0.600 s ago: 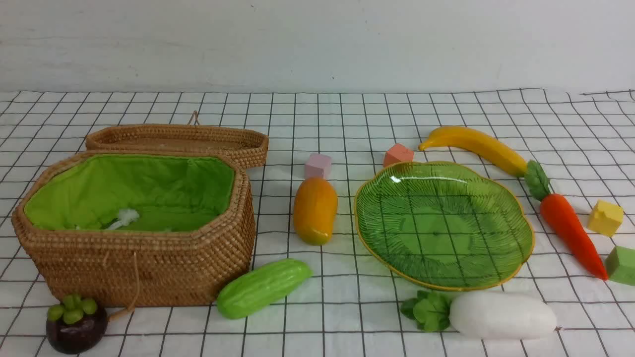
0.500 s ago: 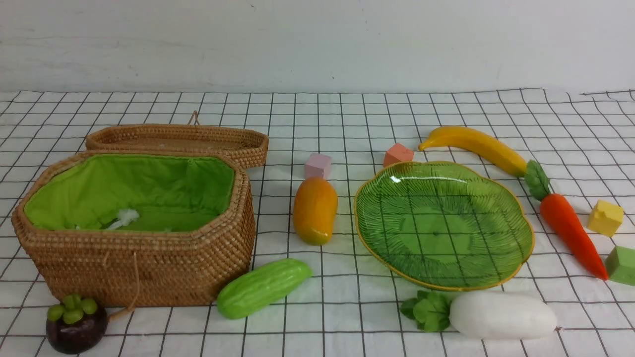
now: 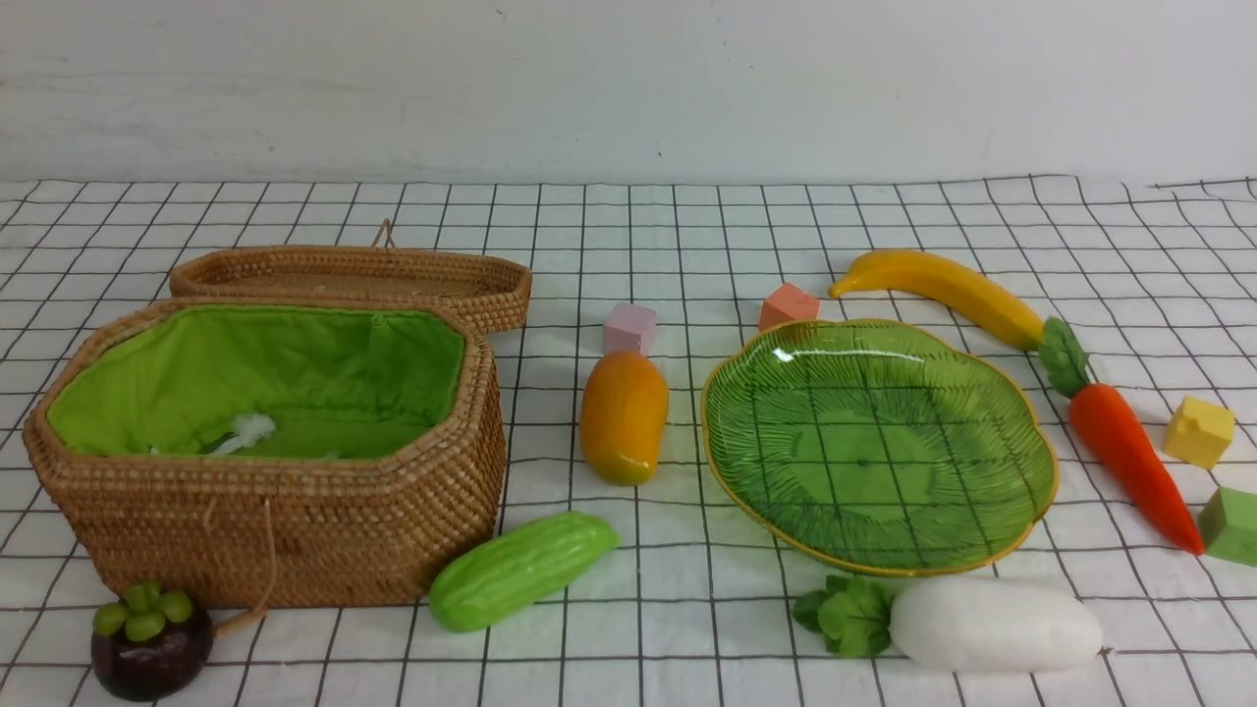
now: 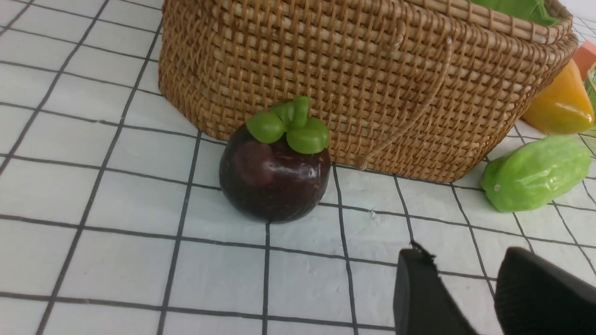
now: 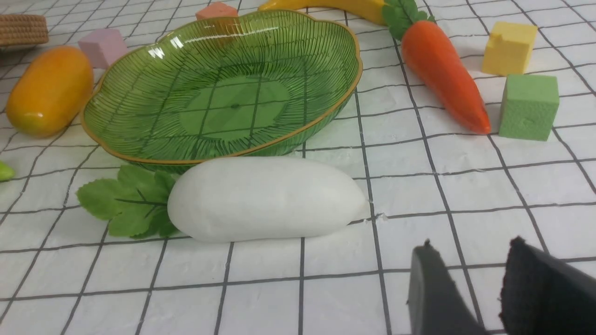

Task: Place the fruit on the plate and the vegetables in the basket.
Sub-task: Grab a mangosteen with your left arm and put it on the plate on the right

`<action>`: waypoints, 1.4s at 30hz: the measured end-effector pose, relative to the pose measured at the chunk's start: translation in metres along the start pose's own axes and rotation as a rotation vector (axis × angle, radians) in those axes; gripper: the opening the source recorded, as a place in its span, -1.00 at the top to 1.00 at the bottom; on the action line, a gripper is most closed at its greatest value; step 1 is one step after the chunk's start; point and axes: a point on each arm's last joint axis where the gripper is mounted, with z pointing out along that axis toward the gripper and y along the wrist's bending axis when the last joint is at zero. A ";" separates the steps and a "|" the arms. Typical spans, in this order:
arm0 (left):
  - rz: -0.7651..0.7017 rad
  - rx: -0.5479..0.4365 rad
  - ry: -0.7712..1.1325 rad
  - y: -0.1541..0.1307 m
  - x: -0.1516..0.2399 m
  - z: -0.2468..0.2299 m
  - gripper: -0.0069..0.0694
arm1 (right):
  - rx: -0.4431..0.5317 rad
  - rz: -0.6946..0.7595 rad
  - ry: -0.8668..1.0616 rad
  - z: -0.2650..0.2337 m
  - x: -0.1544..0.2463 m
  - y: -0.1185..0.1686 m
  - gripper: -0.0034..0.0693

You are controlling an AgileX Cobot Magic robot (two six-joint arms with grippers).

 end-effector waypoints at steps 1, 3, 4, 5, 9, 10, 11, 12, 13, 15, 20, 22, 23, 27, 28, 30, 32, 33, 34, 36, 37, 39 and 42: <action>0.000 0.000 0.000 0.000 0.000 0.000 0.20 | 0.000 0.000 0.000 0.000 0.000 0.000 0.23; 0.000 0.000 0.000 0.000 0.000 0.000 0.20 | 0.000 0.000 0.000 0.000 0.000 0.000 0.23; 0.000 0.000 0.000 0.000 0.000 0.000 0.20 | 0.000 0.000 0.000 0.000 0.000 0.000 0.23; 0.000 0.000 0.000 0.000 0.000 0.000 0.20 | 0.000 0.000 0.000 0.000 0.000 0.000 0.23; -0.020 0.009 -0.018 -0.001 -0.002 0.000 0.20 | 0.000 0.000 0.000 0.000 0.000 0.000 0.23; -0.058 0.022 -0.034 -0.002 -0.003 0.000 0.20 | 0.000 0.000 0.000 0.000 0.000 0.000 0.23; -0.165 0.053 -0.065 -0.004 -0.006 0.000 0.20 | 0.000 0.000 0.000 0.000 0.000 0.000 0.23; -0.189 0.062 -0.073 -0.005 -0.007 0.000 0.20 | 0.000 0.000 0.000 0.000 0.000 0.000 0.23; -0.310 0.095 -0.098 -0.007 -0.010 -0.001 0.20 | 0.000 0.000 0.000 0.000 0.000 0.000 0.23; -0.387 0.117 -0.124 -0.008 -0.013 -0.001 0.20 | 0.000 0.000 0.000 0.000 0.000 0.000 0.23; -0.636 0.193 -0.207 -0.011 -0.024 -0.004 0.26 | 0.000 0.000 0.000 0.000 0.000 0.000 0.23; -0.621 0.207 -0.169 -0.016 -0.030 -0.009 0.40 | 0.000 0.000 0.000 0.000 0.000 0.000 0.23; -0.601 0.212 -0.140 -0.020 -0.033 -0.012 0.47 | 0.000 0.000 0.000 0.000 0.000 0.000 0.23; -0.473 0.203 -0.016 -0.037 -0.065 -0.021 0.83 | 0.000 0.000 0.000 0.000 0.000 0.000 0.23; -0.462 0.199 -0.008 -0.037 -0.067 -0.021 0.85 | 0.000 0.000 0.000 0.000 0.000 0.000 0.23; -0.327 0.156 0.129 -0.047 -0.090 -0.015 0.85 | 0.000 0.000 0.000 0.000 0.000 0.000 0.23; -0.251 0.123 0.239 -0.053 -0.105 -0.005 0.85 | 0.000 0.000 0.000 0.000 0.000 0.000 0.23; -0.231 0.111 0.278 -0.054 -0.108 -0.002 0.85 | 0.000 0.000 0.000 0.000 0.000 0.000 0.23; -0.201 0.096 0.331 -0.057 -0.116 0.006 0.85 | 0.000 0.000 0.000 0.000 0.000 0.000 0.23; -0.178 0.083 0.372 -0.058 -0.121 0.013 0.85 | 0.000 0.000 0.000 0.000 0.000 0.000 0.23; -0.159 0.074 0.405 -0.059 -0.125 0.021 0.85 | 0.000 0.000 0.000 0.000 0.000 0.000 0.23; -0.136 0.064 0.450 -0.061 -0.130 0.034 0.85 | 0.000 0.000 0.000 0.000 0.000 0.000 0.23; -0.111 0.055 0.499 -0.061 -0.132 0.048 0.85 | 0.000 0.000 0.000 0.000 0.000 0.000 0.23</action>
